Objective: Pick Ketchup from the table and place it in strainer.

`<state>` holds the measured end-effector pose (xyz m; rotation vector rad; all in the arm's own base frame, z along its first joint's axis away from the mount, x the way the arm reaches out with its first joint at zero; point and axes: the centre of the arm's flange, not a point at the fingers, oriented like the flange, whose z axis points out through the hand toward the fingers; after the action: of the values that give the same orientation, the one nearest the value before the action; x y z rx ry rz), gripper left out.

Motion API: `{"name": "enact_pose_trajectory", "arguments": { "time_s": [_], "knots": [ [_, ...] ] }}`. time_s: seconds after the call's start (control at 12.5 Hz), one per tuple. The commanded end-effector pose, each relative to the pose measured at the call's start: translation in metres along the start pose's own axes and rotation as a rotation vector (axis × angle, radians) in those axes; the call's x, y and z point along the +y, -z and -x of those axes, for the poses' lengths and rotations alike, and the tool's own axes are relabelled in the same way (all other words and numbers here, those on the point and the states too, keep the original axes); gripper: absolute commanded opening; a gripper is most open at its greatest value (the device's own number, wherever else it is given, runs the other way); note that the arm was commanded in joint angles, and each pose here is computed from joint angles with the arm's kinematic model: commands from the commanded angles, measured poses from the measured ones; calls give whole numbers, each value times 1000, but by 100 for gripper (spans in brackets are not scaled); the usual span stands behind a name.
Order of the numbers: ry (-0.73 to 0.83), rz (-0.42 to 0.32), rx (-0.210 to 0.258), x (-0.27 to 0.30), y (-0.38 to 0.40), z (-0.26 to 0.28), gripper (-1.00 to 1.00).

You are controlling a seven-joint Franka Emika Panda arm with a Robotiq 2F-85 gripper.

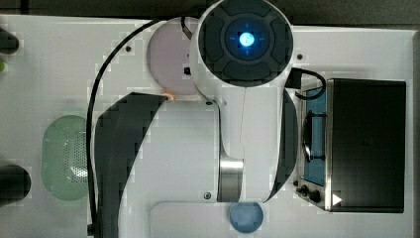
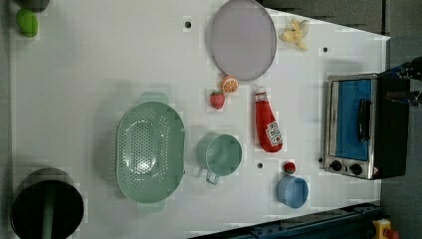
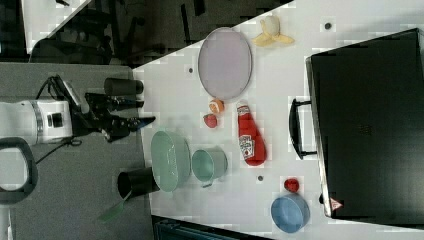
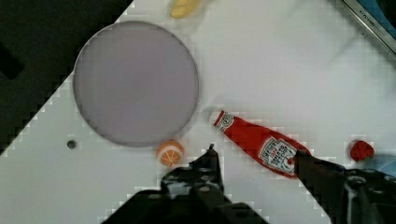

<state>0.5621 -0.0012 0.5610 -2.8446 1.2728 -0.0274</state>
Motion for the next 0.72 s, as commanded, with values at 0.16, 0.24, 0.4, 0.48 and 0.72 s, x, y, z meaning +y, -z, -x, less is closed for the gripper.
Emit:
{"name": "enact_pose_trajectory", "arguments": {
  "time_s": [0.16, 0.24, 0.4, 0.48, 0.72],
  "knots": [
    [-37, 52, -13, 84, 58, 57, 81],
    [-35, 59, -20, 83, 53, 56, 100],
    [-28, 93, -53, 78, 30, 55, 100],
    [-24, 117, -76, 76, 14, 54, 100],
    [8, 155, -116, 62, -41, 49, 100]
  ]
}}
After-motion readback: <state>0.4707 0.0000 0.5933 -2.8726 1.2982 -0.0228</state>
